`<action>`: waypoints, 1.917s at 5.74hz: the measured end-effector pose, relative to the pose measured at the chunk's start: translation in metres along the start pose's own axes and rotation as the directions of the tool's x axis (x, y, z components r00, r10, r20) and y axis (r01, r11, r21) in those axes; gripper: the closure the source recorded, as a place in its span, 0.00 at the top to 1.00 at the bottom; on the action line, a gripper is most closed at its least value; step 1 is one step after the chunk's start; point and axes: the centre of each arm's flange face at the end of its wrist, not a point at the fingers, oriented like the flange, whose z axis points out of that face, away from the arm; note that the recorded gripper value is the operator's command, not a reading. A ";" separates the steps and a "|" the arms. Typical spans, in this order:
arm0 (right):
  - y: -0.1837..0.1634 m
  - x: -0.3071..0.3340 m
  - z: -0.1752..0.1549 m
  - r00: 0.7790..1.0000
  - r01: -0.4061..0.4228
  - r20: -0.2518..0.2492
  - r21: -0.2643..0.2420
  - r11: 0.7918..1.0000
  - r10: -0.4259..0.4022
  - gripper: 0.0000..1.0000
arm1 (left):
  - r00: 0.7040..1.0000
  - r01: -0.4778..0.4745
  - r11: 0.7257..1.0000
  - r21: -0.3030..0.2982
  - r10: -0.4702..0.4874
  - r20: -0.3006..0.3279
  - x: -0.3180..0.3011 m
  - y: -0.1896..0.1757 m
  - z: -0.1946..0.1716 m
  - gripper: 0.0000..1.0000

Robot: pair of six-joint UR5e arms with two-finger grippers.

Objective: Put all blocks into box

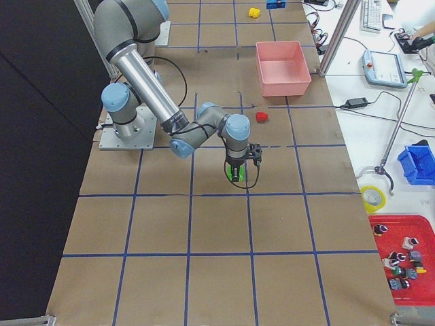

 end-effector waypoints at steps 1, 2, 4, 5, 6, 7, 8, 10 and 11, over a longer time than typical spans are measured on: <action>-0.014 0.009 -0.040 1.000 0.004 -0.002 0.001 1.000 -0.004 0.05 | 0.999 0.035 0.999 -0.010 -0.035 -0.012 0.038 -0.007 0.020 0.24; -0.030 0.014 -0.080 1.000 0.001 -0.002 0.003 1.000 -0.001 0.04 | 0.998 0.062 0.998 -0.029 -0.063 -0.015 0.059 -0.012 0.047 0.24; -0.068 -0.012 -0.142 1.000 -0.012 0.009 0.002 1.000 0.012 0.04 | 0.995 0.096 0.994 -0.053 -0.096 -0.004 0.073 -0.020 0.120 0.24; -0.087 -0.043 -0.160 1.000 -0.022 0.014 0.005 1.000 0.022 0.04 | 0.995 0.101 0.993 -0.061 -0.101 0.001 0.073 -0.023 0.152 0.31; -0.104 -0.080 -0.168 1.000 -0.027 0.017 0.010 1.000 0.026 0.04 | 0.995 0.103 0.992 -0.073 -0.102 0.012 0.071 -0.021 0.170 0.79; -0.115 -0.111 -0.172 0.999 -0.038 0.020 0.015 0.999 0.037 0.04 | 0.994 0.109 0.991 -0.081 -0.107 0.025 0.071 -0.018 0.178 0.98; -0.120 -0.131 -0.173 0.998 -0.055 0.025 0.017 0.998 0.055 0.04 | 0.991 0.135 0.988 -0.076 -0.133 0.030 0.072 -0.017 0.177 0.99; -0.137 -0.179 -0.184 0.996 -0.083 0.028 0.037 0.996 0.082 0.04 | 0.985 0.172 0.985 -0.032 -0.172 0.013 0.075 -0.020 0.142 0.99; -0.150 -0.221 -0.192 0.995 -0.099 0.032 0.054 0.994 0.097 0.05 | 0.984 0.177 0.984 -0.011 -0.177 0.006 0.070 -0.018 0.101 0.99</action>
